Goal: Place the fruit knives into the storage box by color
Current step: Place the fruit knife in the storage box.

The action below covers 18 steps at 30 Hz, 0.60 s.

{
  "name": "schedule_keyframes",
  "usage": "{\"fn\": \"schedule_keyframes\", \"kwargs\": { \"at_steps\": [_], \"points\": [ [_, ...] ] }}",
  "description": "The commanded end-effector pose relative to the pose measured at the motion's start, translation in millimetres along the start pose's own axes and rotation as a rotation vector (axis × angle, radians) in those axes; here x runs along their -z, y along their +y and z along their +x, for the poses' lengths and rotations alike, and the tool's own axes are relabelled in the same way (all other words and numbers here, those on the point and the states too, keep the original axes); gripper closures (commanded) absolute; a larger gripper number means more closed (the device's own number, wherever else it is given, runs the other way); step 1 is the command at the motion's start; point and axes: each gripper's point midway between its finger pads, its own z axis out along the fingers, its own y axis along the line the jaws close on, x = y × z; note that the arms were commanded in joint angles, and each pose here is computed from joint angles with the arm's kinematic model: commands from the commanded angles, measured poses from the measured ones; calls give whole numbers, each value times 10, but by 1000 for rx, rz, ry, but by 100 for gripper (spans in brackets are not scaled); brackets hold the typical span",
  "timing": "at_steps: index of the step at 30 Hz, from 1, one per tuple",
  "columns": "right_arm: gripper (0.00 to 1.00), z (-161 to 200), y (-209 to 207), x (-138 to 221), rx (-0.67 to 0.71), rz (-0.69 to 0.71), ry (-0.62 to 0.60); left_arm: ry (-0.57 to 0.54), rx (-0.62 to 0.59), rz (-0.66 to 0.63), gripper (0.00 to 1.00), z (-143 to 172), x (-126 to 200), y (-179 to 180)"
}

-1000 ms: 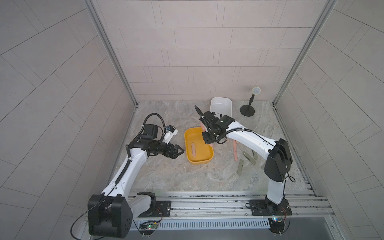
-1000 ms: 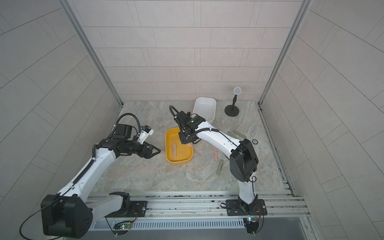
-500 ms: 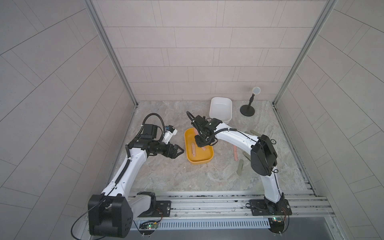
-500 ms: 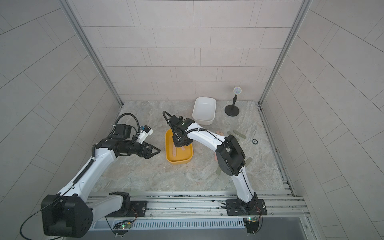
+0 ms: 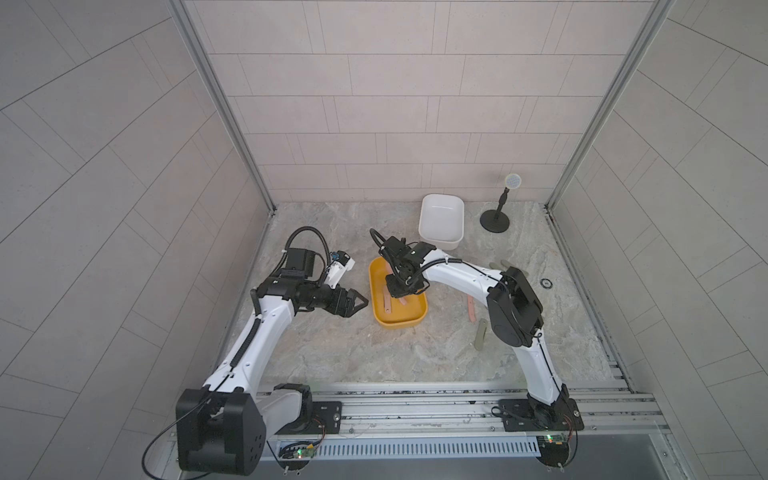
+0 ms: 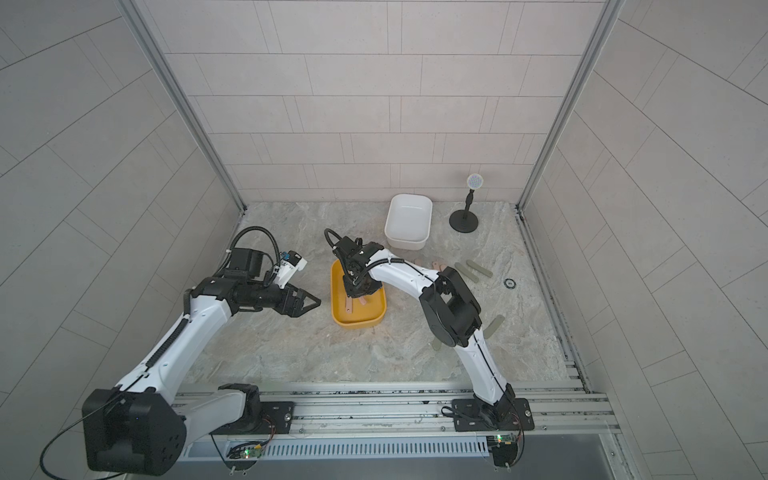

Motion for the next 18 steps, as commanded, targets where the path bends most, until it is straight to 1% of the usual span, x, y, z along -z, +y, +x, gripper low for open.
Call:
{"fn": "schedule_keyframes", "kwargs": {
  "at_steps": [1, 2, 3, 7, 9, 14, 18],
  "points": [
    [76, 26, 11, -57, -19, -4, 10, -5, -26, 13, 12, -43, 30, -30],
    [75, 22, 17, -60, -19, -6, 9, -6, -27, 12, 12, -45, 30, -28],
    [72, 20, 21, -55, -20, -8, 9, -6, -26, 11, 12, -44, 32, -27],
    [49, -9, 24, 40, -16, -12, -12, -6, -25, 10, 12, -47, 30, -26],
    [42, -35, 19, 120, -13, -9, -31, -9, -24, 7, 12, -62, 39, -24],
    [37, -104, 7, 357, 8, -9, -86, -27, -40, -27, 12, -152, 84, 4],
    [34, -175, -63, 589, 32, 19, -156, -62, -62, -43, 12, -317, 146, 1]
  ]
}}
